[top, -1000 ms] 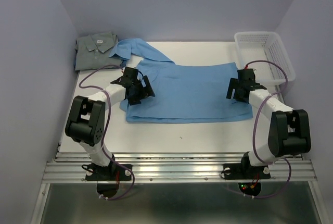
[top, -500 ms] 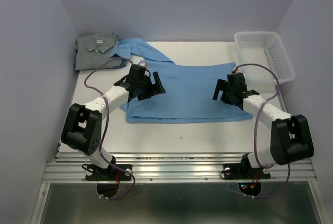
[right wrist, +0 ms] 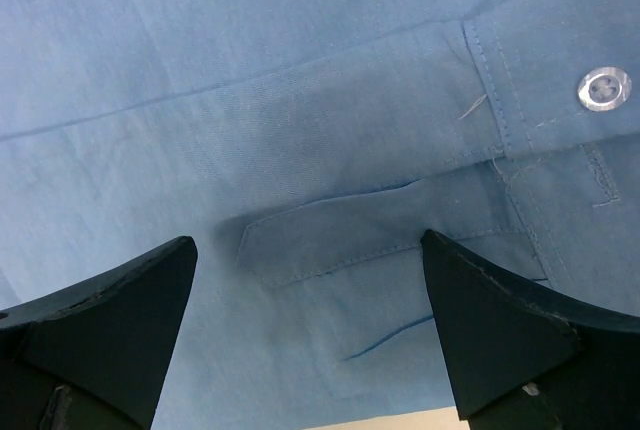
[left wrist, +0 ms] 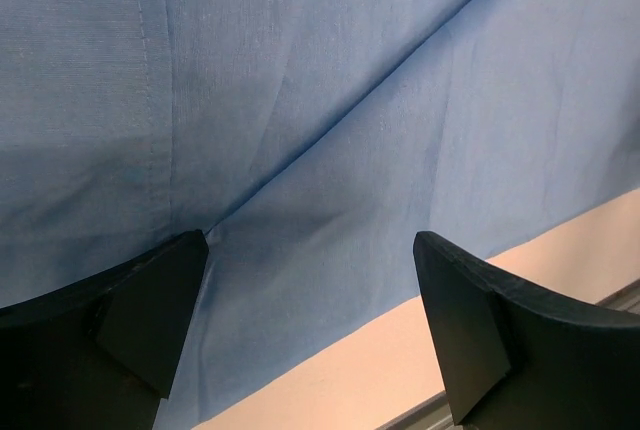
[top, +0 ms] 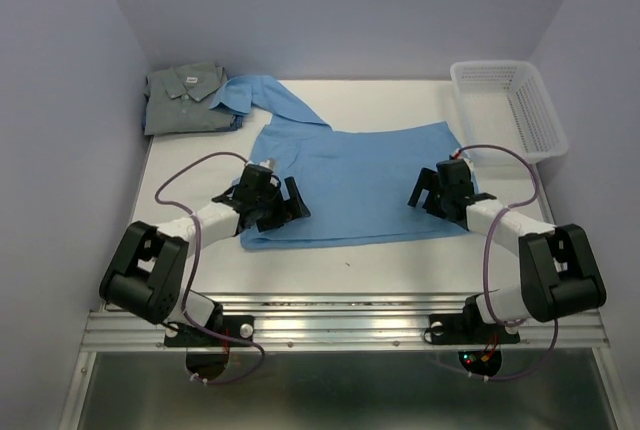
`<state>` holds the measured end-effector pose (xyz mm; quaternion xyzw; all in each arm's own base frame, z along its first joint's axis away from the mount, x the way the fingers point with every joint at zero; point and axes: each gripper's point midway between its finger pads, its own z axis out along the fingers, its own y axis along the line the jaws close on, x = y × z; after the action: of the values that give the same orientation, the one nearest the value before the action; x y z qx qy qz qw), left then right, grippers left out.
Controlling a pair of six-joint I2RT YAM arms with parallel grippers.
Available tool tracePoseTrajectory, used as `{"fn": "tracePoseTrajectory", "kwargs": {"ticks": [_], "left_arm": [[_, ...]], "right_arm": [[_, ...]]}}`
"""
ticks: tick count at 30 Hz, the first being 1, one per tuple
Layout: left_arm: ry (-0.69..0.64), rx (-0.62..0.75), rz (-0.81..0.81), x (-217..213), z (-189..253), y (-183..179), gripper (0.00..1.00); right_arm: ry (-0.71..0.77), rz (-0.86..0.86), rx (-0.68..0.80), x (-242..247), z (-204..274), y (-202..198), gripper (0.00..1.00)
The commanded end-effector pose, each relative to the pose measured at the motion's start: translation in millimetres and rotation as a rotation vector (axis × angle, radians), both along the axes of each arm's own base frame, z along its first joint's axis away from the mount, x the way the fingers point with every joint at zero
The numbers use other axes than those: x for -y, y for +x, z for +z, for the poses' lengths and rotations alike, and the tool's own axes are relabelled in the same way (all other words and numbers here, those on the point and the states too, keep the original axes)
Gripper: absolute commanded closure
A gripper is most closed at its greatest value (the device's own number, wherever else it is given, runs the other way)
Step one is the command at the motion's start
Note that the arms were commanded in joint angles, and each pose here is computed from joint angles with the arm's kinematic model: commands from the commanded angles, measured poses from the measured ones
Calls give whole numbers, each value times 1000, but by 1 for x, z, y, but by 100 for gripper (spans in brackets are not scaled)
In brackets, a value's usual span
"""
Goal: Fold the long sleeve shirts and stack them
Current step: Fold the shirt
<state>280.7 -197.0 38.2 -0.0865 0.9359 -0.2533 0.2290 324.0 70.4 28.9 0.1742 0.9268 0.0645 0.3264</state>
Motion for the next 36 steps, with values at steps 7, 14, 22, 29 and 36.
{"fn": "tracePoseTrajectory", "kwargs": {"ticks": [7,14,22,29,36], "left_arm": [[20,-180,131,-30,-18,-85,1],[69,-70,195,-47,38,-72,1],[210,239,214,-74,135,77,1],[345,295,74,-94,139,184,1],[449,187,-96,-98,77,235,1]], "right_arm": [[218,-29,-220,-19,-27,-109,0],[259,33,-116,-28,22,-105,0],[11,-17,166,0,118,8,0],[-107,2,183,4,139,118,0],[-175,29,140,18,119,189,0]]}}
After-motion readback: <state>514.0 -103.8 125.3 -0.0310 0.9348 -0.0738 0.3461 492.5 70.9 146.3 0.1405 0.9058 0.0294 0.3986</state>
